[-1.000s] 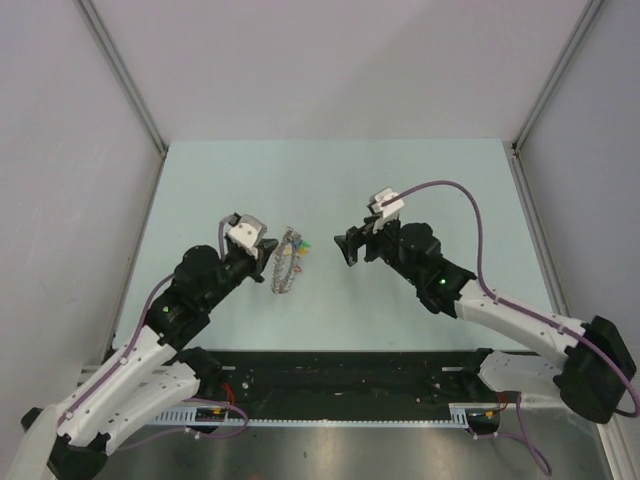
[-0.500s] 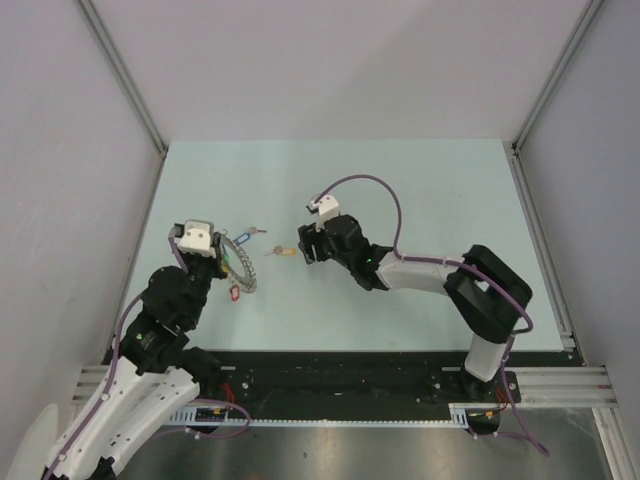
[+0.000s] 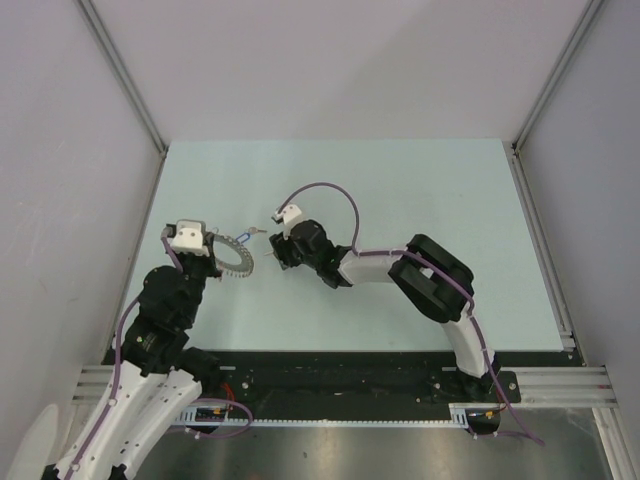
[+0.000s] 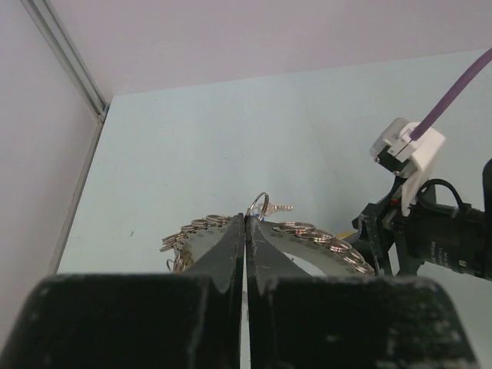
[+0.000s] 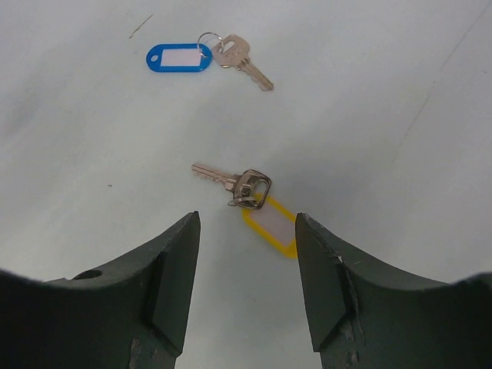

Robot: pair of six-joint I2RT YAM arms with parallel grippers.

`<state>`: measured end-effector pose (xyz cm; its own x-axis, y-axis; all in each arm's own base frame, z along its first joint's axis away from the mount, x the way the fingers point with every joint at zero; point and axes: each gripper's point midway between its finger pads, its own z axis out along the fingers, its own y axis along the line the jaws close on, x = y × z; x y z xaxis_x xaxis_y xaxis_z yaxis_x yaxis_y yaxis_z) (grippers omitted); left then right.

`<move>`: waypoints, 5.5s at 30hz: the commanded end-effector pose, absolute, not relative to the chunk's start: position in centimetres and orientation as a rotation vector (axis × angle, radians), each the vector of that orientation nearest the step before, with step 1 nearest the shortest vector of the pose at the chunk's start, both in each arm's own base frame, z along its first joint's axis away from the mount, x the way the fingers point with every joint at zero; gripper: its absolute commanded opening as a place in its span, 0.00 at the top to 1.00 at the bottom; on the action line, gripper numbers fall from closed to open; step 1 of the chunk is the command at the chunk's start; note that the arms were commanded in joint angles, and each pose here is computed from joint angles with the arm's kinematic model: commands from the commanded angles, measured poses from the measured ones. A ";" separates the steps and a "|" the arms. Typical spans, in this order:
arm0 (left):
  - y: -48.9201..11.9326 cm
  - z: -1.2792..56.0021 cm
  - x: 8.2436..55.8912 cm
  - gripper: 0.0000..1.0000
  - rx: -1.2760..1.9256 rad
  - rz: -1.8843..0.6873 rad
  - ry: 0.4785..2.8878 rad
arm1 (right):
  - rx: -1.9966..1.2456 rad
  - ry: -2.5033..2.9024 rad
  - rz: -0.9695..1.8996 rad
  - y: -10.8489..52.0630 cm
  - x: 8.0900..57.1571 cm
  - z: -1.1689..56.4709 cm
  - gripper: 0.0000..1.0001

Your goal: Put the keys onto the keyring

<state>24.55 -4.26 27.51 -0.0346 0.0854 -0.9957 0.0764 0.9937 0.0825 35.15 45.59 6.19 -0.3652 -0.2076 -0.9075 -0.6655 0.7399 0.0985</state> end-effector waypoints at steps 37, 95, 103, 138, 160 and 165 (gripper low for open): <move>-5.5 29.9 24.5 1.00 0.130 -0.095 1.508 | -0.700 2.480 0.475 35.3 26.0 0.1 0.80; -5.0 29.9 24.5 1.00 0.115 -0.073 1.501 | -1.705 1.583 0.729 48.2 35.3 3.6 0.66; -5.2 29.8 24.5 1.00 0.124 -0.079 1.503 | -1.686 1.641 0.710 47.8 35.6 2.6 0.68; -5.8 29.9 24.4 1.00 0.148 -0.115 1.497 | -0.939 2.435 0.367 31.6 23.9 5.2 0.60; -5.8 30.1 24.3 1.00 0.151 -0.113 1.493 | -1.510 2.256 0.389 31.8 26.0 7.2 0.60; -5.8 30.2 24.3 1.00 0.153 -0.116 1.491 | -1.601 2.271 0.360 32.5 26.1 5.6 0.61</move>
<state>24.20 -5.66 27.33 -0.0192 0.0639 -0.9978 0.1646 0.9845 0.0599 26.15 31.57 5.56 -0.3760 -0.8190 -0.4334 -0.9100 0.4147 0.0059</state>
